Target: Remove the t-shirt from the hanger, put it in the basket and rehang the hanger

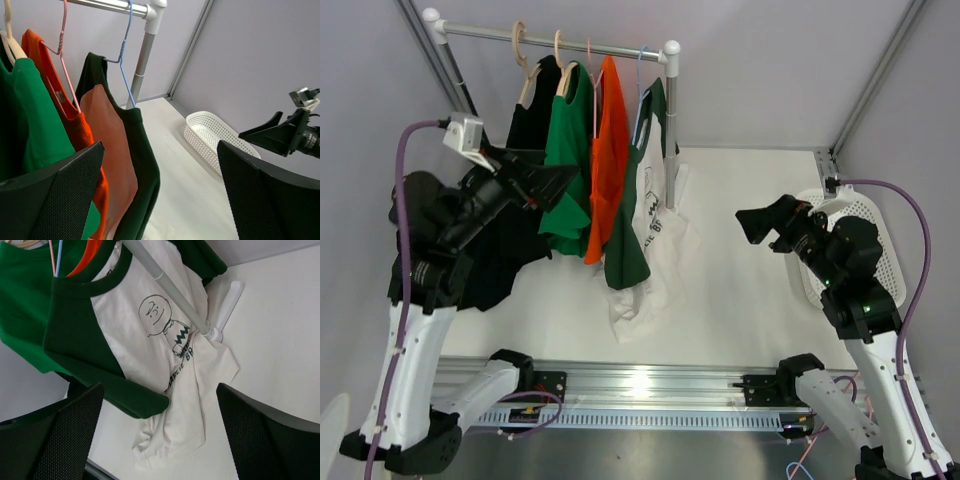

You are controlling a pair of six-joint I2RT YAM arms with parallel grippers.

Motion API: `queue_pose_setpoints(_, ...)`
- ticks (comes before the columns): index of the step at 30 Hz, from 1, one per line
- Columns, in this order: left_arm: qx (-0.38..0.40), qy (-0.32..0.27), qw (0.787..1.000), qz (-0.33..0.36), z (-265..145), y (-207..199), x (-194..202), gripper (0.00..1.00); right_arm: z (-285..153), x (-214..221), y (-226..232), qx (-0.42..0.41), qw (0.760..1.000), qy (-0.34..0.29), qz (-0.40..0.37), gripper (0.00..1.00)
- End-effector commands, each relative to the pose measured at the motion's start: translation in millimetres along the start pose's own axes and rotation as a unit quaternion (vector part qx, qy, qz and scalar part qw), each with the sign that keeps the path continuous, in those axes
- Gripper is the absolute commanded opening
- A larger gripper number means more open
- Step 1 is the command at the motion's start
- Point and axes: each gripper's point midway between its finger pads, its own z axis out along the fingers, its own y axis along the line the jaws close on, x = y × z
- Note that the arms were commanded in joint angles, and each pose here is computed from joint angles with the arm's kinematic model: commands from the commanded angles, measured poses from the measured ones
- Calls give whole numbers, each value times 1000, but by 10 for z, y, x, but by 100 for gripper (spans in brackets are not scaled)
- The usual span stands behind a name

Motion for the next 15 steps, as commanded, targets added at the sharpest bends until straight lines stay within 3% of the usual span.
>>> queue_pose_setpoints(1,3,15,1000,13,211,61,-39,100,45,-365,98,3,999,-52,-8,99)
queue_pose_setpoints(3,6,35,999,11,413,135,-24,99,58,-412,46,22,998,-63,8,99)
queue_pose_setpoints(6,28,56,998,2,680,151,-56,99,93,-325,294,-64,996,-49,-37,100)
queue_pose_setpoints(7,48,58,997,-2,744,94,-92,99,100,-369,394,-95,992,-63,-55,99)
queue_pose_setpoints(8,117,62,991,-3,781,-123,-134,99,159,-277,399,-110,991,-50,-60,99)
queue_pose_setpoints(10,143,82,986,-18,1020,-153,-38,100,232,-197,438,-129,989,-27,-65,99)
queue_pose_setpoints(12,92,74,993,20,1178,-133,-142,100,381,-155,395,-116,991,1,-64,99)
queue_pose_setpoints(15,5,102,994,40,1550,193,44,99,491,-76,374,-108,990,28,-83,100)
